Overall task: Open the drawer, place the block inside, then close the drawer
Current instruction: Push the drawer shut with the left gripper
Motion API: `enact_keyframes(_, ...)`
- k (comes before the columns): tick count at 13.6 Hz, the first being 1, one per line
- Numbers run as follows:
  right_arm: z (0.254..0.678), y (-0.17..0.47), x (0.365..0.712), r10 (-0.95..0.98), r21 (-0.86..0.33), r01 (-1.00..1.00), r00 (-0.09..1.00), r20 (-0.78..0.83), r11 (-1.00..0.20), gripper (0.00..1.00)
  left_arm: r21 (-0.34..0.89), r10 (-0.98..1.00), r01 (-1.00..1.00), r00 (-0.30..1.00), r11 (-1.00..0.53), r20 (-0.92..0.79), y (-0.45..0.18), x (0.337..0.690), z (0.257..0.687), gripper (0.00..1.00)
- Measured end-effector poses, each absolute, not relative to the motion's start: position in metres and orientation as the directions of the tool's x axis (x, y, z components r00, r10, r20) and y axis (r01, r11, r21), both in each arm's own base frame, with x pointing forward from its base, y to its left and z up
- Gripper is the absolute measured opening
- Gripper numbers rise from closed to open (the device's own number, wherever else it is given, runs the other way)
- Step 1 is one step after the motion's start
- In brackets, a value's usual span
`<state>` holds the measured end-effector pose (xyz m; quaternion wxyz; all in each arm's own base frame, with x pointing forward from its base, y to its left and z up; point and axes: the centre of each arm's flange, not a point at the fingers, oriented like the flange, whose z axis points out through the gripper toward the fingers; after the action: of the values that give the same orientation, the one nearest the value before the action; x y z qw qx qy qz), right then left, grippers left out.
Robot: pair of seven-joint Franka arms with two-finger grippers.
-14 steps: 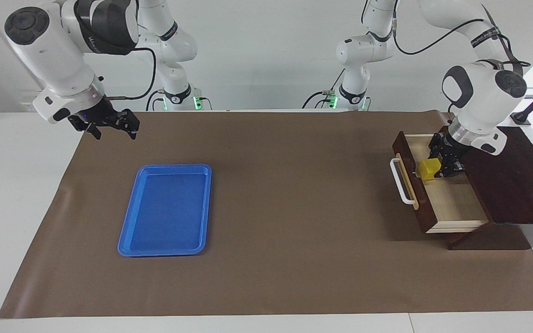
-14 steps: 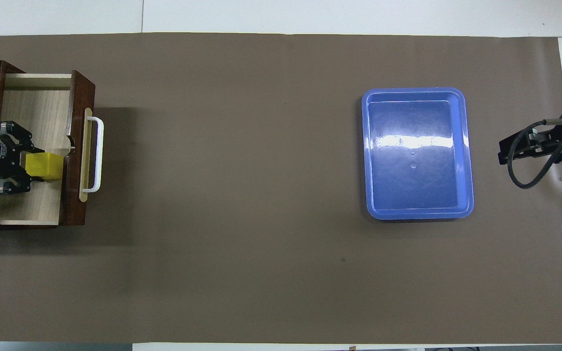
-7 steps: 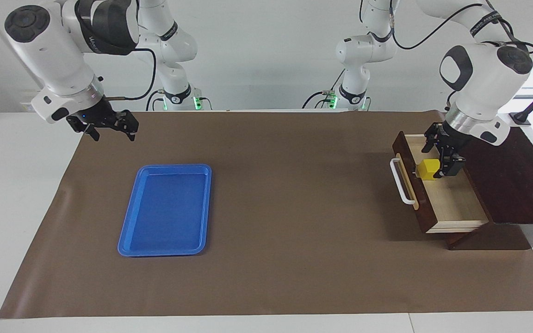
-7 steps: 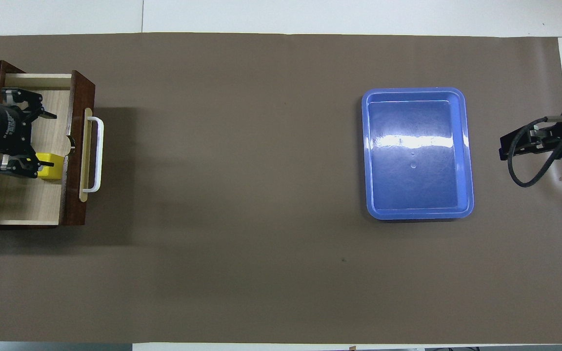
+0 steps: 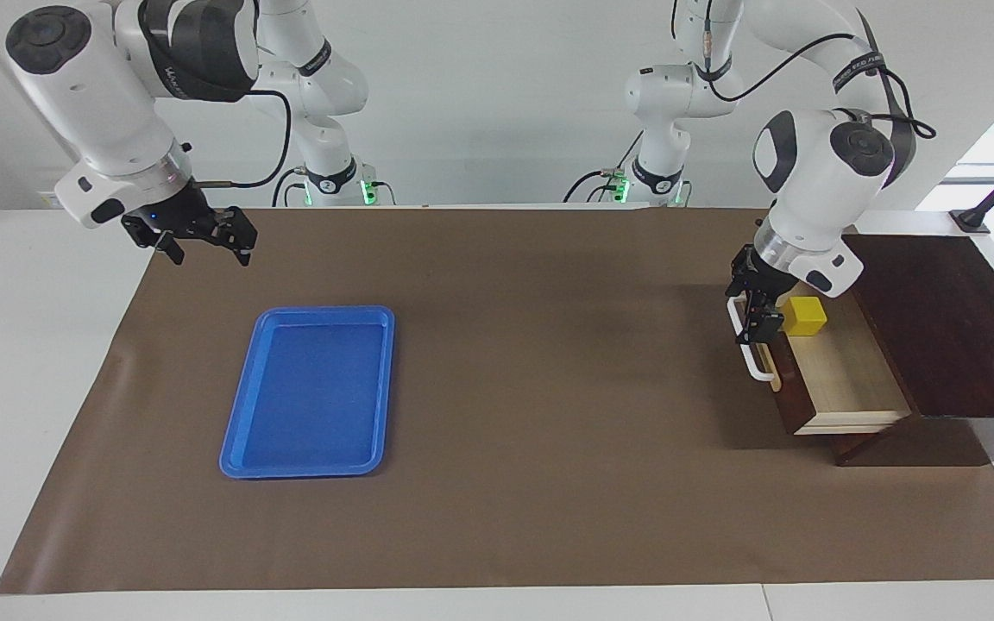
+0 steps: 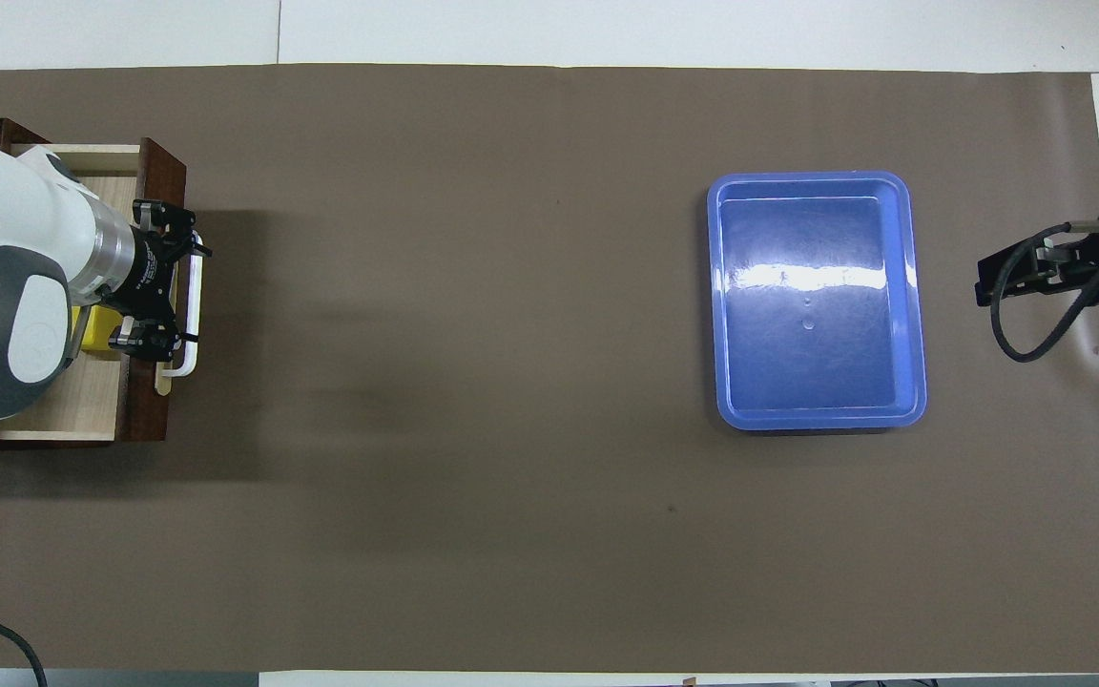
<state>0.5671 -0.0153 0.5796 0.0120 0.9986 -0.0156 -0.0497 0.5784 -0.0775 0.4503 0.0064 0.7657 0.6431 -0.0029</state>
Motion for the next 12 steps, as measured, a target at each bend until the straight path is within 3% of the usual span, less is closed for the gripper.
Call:
enact_keyframes(7,0.579,-0.013,0.567,-0.029,0.025,-0.027,0.995,-0.1,-0.999,1.0,0.022,0.992,0.992,0.124,-0.124,0.031,-0.031,0.584,0.45,1.0)
enact_keyframes(12,0.579,-0.014,0.567,-0.029,0.025,-0.027,0.995,-0.1,-0.999,1.0,0.033,0.996,0.997,0.062,-0.064,0.058,0.043,0.585,0.452,1.0)
